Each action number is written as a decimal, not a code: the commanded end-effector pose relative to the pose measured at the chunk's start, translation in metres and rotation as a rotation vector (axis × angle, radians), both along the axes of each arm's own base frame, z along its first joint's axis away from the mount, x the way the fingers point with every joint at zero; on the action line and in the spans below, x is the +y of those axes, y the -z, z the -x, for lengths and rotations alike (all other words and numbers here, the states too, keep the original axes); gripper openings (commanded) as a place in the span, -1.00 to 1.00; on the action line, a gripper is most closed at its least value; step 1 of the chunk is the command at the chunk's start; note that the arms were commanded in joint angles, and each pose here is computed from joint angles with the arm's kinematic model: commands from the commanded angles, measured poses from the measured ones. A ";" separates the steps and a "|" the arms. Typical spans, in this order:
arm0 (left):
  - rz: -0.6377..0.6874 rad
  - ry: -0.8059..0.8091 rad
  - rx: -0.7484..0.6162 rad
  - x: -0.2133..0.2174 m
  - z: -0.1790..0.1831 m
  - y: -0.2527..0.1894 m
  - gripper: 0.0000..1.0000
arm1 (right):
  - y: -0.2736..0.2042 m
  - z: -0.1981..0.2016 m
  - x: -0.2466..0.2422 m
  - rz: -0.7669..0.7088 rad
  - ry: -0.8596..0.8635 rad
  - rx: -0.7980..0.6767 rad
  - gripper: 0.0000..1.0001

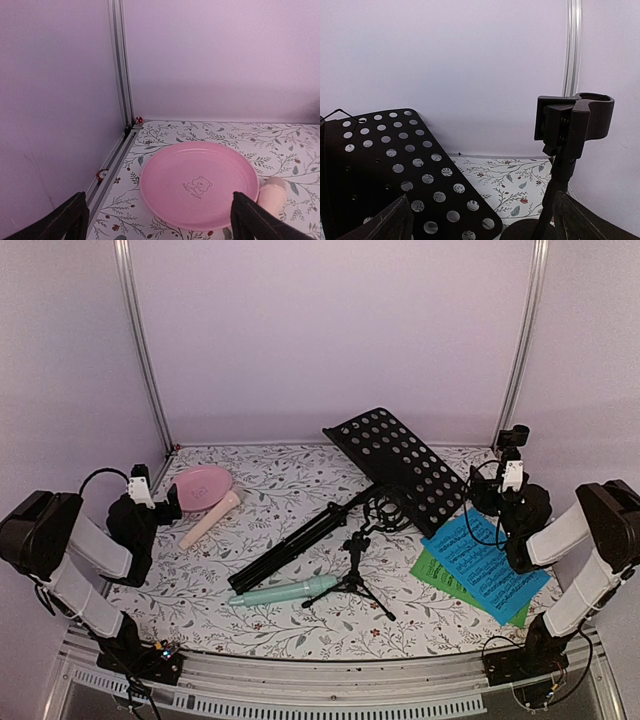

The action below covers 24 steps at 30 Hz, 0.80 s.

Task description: Pack up the instrument practice props

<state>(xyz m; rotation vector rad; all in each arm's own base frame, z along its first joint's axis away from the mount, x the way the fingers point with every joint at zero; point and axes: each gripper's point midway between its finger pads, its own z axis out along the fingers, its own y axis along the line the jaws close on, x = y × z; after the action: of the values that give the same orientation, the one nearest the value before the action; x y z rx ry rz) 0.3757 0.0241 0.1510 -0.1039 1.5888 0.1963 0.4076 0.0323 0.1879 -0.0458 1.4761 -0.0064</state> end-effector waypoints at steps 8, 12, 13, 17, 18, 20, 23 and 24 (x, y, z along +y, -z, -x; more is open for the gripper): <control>0.003 -0.005 -0.030 0.002 -0.002 -0.007 0.98 | -0.031 0.018 -0.009 -0.004 0.034 0.014 0.98; 0.003 -0.005 -0.030 0.002 -0.002 -0.007 0.99 | -0.020 0.025 -0.027 0.035 0.138 0.036 0.98; 0.003 -0.006 -0.029 0.002 -0.002 -0.007 0.98 | -0.019 0.026 -0.028 0.036 0.140 0.043 0.98; 0.003 -0.006 -0.029 0.002 -0.002 -0.007 0.98 | -0.003 0.029 -0.030 0.024 0.126 0.064 0.98; 0.003 -0.005 -0.028 0.002 -0.001 -0.006 0.98 | 0.002 0.029 -0.030 0.020 0.124 0.074 0.97; 0.003 -0.005 -0.028 0.002 -0.002 -0.006 0.98 | 0.008 0.025 -0.032 0.012 0.115 0.089 0.98; 0.003 -0.005 -0.029 0.002 -0.002 -0.007 0.99 | 0.020 0.023 -0.029 0.002 0.066 0.094 0.98; 0.003 -0.006 -0.029 0.002 -0.002 -0.006 0.98 | 0.021 0.021 -0.030 0.007 0.060 0.090 0.98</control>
<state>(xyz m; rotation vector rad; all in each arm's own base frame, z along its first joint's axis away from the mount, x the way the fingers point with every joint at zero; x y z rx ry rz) 0.3757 0.0241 0.1511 -0.1039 1.5885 0.1963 0.3845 0.0005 0.1750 0.0186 1.5810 -0.1100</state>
